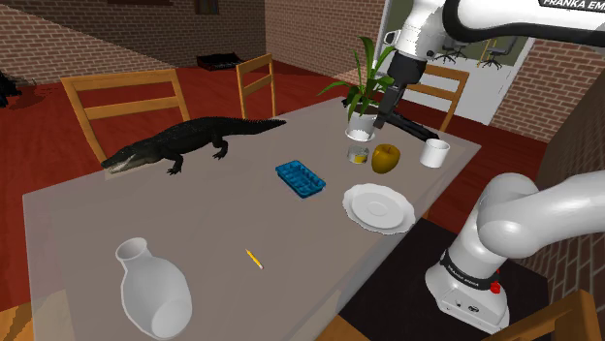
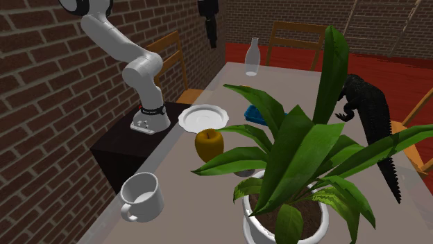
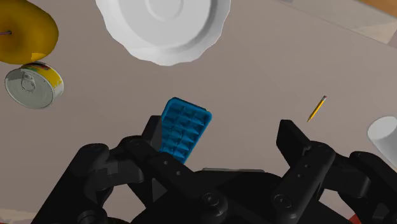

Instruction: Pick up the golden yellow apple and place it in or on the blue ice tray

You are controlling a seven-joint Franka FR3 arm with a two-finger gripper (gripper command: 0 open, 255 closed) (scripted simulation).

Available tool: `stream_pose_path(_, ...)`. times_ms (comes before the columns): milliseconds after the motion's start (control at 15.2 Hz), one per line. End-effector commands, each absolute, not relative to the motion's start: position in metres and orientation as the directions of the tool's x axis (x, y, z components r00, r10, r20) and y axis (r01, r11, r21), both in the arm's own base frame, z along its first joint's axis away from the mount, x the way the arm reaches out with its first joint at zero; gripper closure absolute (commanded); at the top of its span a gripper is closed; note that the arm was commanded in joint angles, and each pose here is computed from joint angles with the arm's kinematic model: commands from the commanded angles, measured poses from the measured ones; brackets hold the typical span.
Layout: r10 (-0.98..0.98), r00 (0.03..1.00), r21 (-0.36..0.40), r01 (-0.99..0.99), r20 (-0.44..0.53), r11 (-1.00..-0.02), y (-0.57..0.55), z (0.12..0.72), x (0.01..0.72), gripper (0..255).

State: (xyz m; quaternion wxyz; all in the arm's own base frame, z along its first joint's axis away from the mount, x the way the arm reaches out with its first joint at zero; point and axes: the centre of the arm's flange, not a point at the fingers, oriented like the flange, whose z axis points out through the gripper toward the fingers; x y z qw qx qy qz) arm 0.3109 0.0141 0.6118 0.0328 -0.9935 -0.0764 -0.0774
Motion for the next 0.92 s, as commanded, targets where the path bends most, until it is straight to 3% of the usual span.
stream_pose_path(0, 0.147, 0.976, -0.053, 0.157, 0.159, -0.986, 0.014, 0.612, 0.311, 0)
stream_pose_path(858, 0.208, 0.966, 0.055, 0.201, 0.155, -0.978, -0.114, 0.518, 0.317, 0)
